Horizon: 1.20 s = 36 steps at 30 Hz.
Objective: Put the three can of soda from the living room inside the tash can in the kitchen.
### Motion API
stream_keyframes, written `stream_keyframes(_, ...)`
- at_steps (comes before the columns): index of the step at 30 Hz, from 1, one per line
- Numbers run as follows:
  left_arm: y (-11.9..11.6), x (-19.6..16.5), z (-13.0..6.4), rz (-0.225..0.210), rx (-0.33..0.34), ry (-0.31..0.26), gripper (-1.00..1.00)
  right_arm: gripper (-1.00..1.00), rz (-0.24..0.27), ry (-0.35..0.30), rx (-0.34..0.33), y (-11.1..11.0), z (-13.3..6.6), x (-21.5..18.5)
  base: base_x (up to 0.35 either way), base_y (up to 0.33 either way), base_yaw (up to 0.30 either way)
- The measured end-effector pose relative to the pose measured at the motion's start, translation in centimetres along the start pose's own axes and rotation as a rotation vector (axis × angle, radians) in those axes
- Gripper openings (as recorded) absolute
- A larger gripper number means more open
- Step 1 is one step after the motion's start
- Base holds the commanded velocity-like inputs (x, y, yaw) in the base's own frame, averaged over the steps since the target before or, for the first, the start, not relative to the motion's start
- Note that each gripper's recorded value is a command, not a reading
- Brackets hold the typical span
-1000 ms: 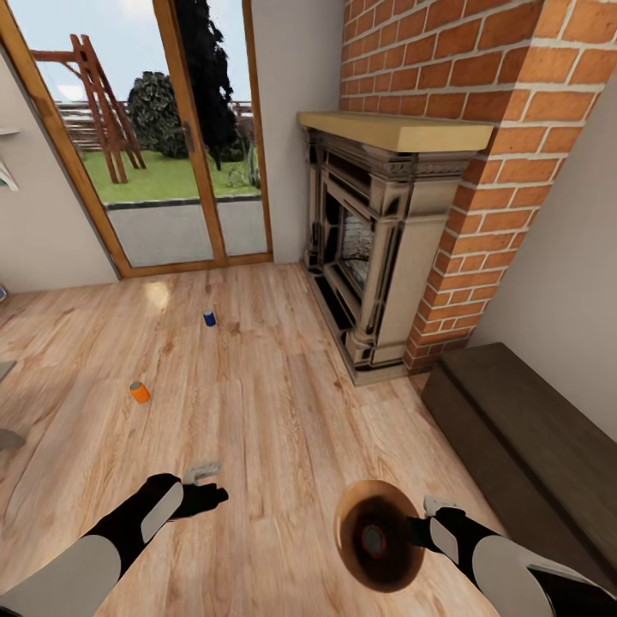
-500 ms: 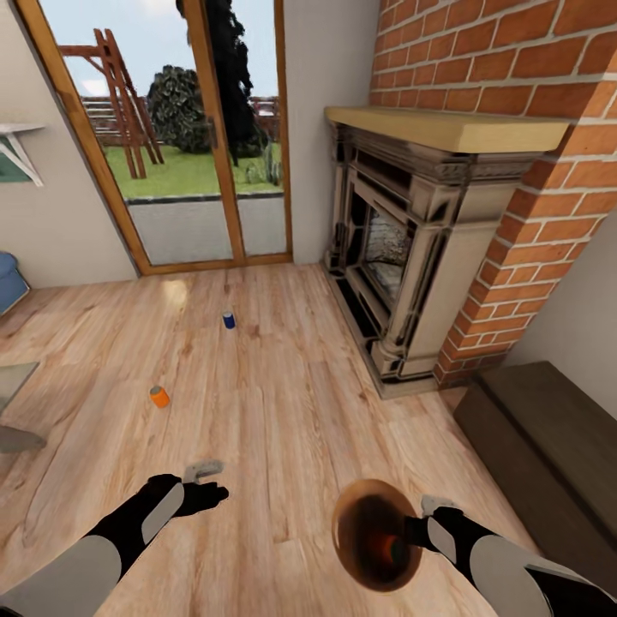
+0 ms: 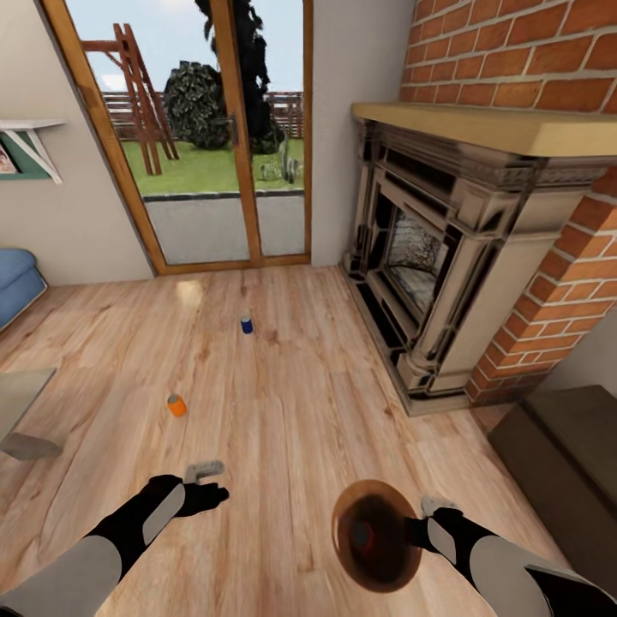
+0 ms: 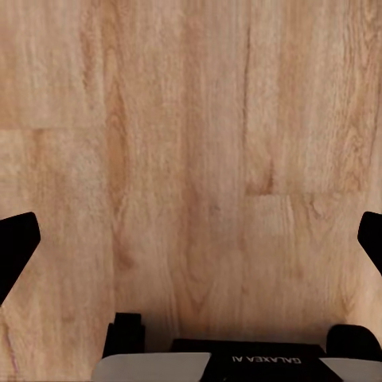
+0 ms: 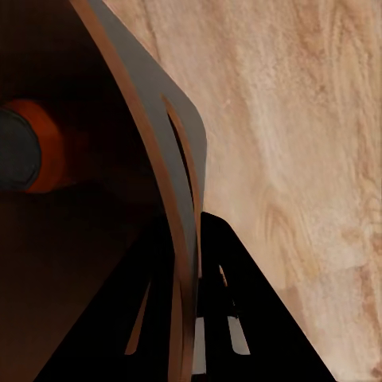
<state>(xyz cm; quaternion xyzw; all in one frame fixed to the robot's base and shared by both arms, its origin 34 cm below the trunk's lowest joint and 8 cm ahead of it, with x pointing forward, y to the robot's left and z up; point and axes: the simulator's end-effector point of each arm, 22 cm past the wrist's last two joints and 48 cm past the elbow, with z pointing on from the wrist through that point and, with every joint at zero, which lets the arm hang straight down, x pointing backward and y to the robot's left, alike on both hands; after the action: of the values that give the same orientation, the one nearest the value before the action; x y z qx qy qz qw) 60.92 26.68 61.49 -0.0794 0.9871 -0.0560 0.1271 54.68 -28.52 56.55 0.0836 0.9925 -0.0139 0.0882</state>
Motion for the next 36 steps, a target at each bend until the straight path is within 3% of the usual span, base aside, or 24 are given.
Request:
stream_keyframes(9,-0.1,0.3,0.2,0.014,-0.002,0.005,1.0,-1.0,-0.008,0.004,0.001,0.0,0.1,0.2,0.334,0.122,0.087)
stream_keyframes(30,-0.1,0.1,0.0,0.015,-0.001,0.001,1.0,-1.0,-0.011,0.003,-0.012,1.2,0.0,0.3,0.34,0.098,0.202)
stream_keyframes(36,0.7,0.5,0.2,0.005,-0.02,-0.006,1.0,-1.0,-0.009,-0.002,-0.015,1.3,-0.2,0.1,0.344,0.017,0.067)
